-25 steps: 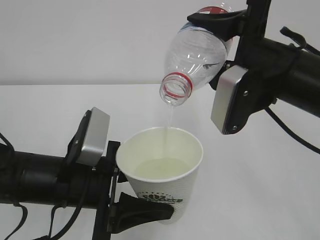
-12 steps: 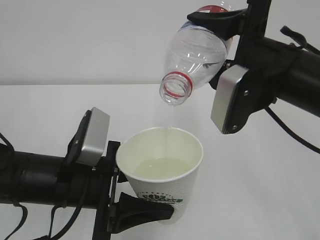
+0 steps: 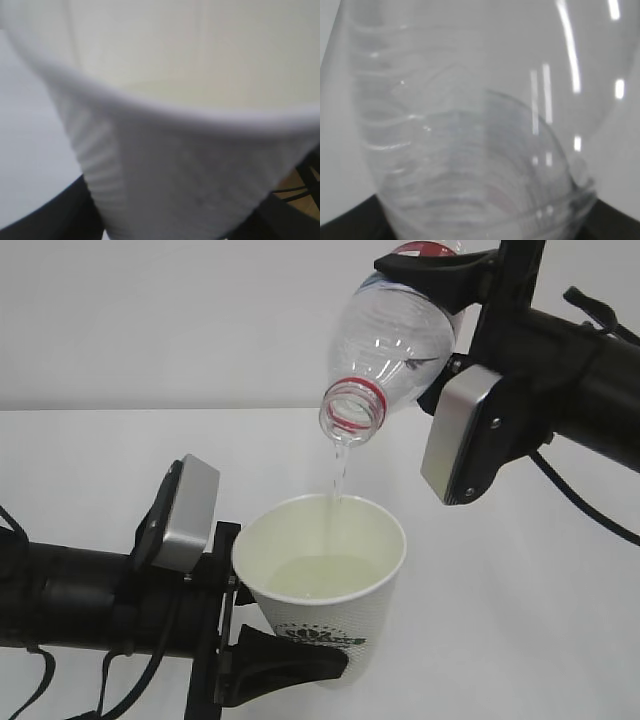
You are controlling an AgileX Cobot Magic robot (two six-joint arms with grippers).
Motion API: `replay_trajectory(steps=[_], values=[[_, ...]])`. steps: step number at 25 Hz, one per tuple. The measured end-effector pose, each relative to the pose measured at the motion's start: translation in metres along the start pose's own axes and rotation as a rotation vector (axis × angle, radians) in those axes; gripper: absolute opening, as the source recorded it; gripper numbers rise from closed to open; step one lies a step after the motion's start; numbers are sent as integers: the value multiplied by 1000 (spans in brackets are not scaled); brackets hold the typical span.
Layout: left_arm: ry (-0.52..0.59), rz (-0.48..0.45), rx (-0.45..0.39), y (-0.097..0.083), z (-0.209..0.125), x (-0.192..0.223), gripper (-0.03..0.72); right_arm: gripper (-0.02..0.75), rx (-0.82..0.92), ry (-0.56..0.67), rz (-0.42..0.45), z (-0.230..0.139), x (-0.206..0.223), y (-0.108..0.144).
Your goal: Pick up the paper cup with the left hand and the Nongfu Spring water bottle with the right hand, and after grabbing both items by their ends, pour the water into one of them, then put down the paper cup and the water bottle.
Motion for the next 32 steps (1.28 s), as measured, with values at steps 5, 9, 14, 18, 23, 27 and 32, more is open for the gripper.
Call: replay_trajectory(steps=[5,9,14,18,23,27,32], values=[[0,0,0,0,0,0,459,451,-1,-2,-8,0,0,-1],[0,0,0,0,0,0,459,451,-1,-2,-8,0,0,-1],[0,0,0,0,0,0,459,451,6,6,-12,-1,0,-2],[0,0,0,0,0,0,459,451,11,12,-14,-2,0,-2],[0,0,0,0,0,0,459,451,14,16,-15,-2,0,-2],[0,0,0,0,0,0,459,451,0,16,-14,-2,0,-2],[0,0,0,0,0,0,459,451,-20,16,-14,-2,0,-2]])
Point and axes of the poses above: a point on each arm's last joint axis where the gripper is mounted, x pointing out along that axis toward the gripper, y along the wrist's bending axis when the last joint is at zero, z = x × y, the point moved 3 cm from there along x, pointing out along that axis toward the gripper, and after that the axes turned 5 degrees about -x, right-handed, at the moved point
